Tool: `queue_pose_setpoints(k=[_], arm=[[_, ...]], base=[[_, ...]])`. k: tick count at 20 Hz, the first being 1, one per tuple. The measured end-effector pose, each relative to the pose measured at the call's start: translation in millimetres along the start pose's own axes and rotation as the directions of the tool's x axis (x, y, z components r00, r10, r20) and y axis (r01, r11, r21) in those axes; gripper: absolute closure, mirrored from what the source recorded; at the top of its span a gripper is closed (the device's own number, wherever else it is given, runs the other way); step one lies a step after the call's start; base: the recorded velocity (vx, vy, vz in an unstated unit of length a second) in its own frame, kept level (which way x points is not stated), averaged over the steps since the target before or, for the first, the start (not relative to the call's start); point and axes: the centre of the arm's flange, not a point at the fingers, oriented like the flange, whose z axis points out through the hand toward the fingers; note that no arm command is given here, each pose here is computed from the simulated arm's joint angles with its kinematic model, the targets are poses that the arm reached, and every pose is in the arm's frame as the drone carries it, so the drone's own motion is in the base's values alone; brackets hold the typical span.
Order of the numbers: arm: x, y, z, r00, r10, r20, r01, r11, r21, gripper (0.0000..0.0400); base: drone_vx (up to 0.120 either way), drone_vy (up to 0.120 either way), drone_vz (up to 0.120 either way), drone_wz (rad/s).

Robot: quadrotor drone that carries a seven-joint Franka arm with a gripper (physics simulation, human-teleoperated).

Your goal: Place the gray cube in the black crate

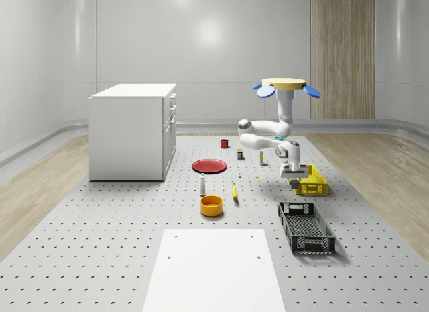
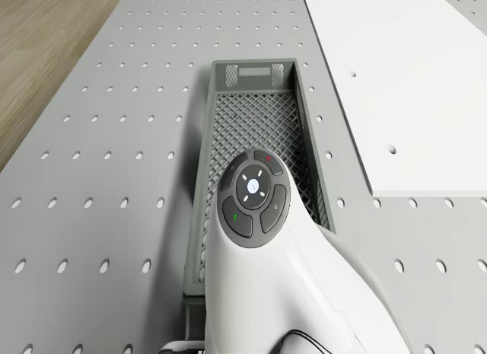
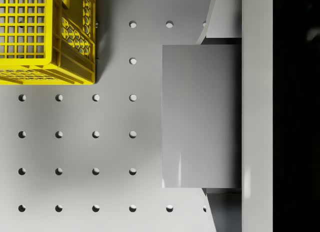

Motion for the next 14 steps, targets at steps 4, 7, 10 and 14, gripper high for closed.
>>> queue_pose_setpoints(k=[4,7,10,14], arm=[[0.0,0.0,0.0,1.0,0.0,0.0,0.0,1.0,0.0,0.015],[0.0,0.0,0.0,1.0,0.0,0.0,0.0,1.0,0.0,0.015],[0.0,0.0,0.0,1.0,0.0,0.0,0.0,1.0,0.0,0.015],[0.0,0.0,0.0,1.0,0.0,0.0,0.0,1.0,0.0,0.015]], base=[[0.12,-0.04,0.0,0.0],[0.12,-0.027,0.0,0.0],[0.12,0.0,0.0,0.0],[0.12,0.0,0.0,0.0]])
